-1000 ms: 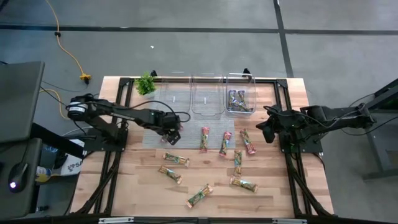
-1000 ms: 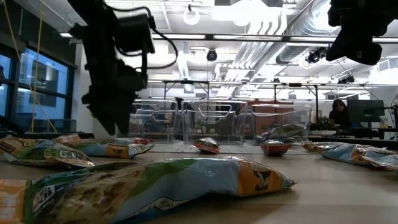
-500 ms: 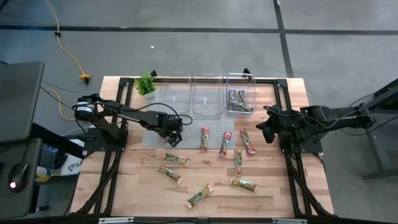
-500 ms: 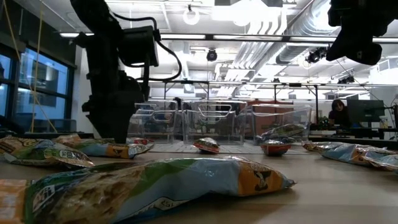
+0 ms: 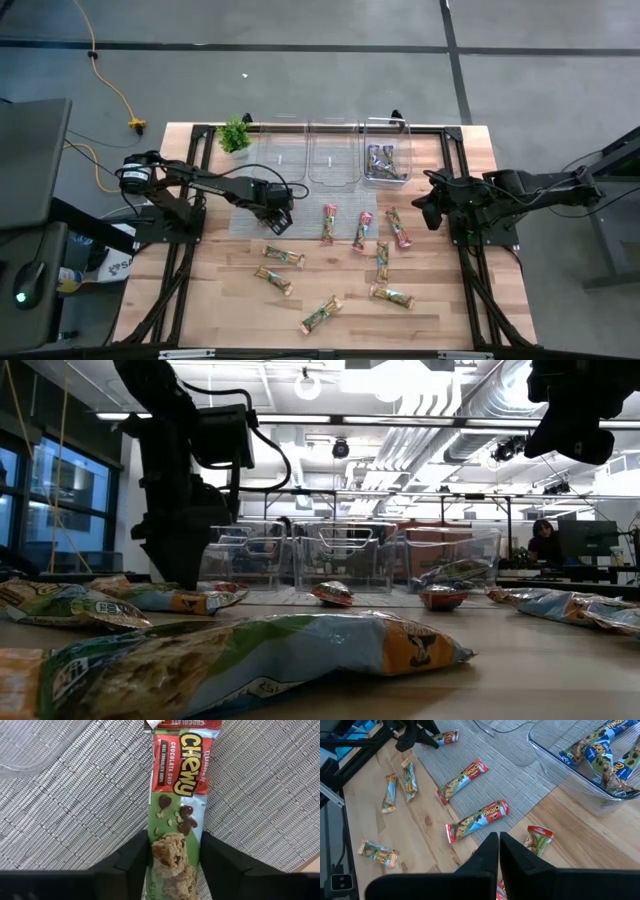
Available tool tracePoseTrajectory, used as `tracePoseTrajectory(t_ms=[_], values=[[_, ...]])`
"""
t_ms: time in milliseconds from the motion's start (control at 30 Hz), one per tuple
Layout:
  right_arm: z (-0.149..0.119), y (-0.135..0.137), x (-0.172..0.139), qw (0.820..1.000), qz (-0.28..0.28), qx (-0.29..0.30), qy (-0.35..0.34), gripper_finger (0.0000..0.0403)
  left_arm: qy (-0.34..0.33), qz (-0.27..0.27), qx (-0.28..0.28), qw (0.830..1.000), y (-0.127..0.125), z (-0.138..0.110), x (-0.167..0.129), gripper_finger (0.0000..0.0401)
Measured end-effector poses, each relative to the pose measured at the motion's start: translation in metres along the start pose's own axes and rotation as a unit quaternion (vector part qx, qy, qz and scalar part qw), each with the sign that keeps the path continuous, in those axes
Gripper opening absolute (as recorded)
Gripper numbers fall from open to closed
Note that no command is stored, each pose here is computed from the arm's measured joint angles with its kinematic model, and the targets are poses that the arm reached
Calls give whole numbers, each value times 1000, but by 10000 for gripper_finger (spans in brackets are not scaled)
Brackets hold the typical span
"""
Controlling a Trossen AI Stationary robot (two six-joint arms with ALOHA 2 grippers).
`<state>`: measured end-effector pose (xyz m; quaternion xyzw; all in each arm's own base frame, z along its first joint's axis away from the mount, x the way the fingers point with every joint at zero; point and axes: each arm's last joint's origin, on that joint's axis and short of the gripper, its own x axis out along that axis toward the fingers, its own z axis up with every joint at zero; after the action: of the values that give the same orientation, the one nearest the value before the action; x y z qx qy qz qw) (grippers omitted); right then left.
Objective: Pick and place Granola Bars by type
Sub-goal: Put the red granola bar into the left transparent bin
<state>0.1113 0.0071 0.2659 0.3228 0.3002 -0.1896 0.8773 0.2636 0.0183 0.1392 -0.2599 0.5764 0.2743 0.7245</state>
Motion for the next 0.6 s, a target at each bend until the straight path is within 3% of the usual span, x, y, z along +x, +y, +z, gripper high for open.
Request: tracePoseTrajectory(t_ms=[167, 333, 467, 600], values=[[0, 0, 0, 1000, 0, 0, 0, 0, 5, -7, 0, 1000, 0, 0, -1, 130], [0, 0, 0, 1000, 0, 0, 0, 0, 52, -52, -5, 997, -6, 2, -12, 124], [0, 0, 0, 1000, -1, 0, -1, 0, 51, -97, 2, 994, -16, 13, -34, 124], [0, 0, 0, 1000, -1, -1, -2, 0, 41, -105, 16, 993, -22, 22, -58, 124]])
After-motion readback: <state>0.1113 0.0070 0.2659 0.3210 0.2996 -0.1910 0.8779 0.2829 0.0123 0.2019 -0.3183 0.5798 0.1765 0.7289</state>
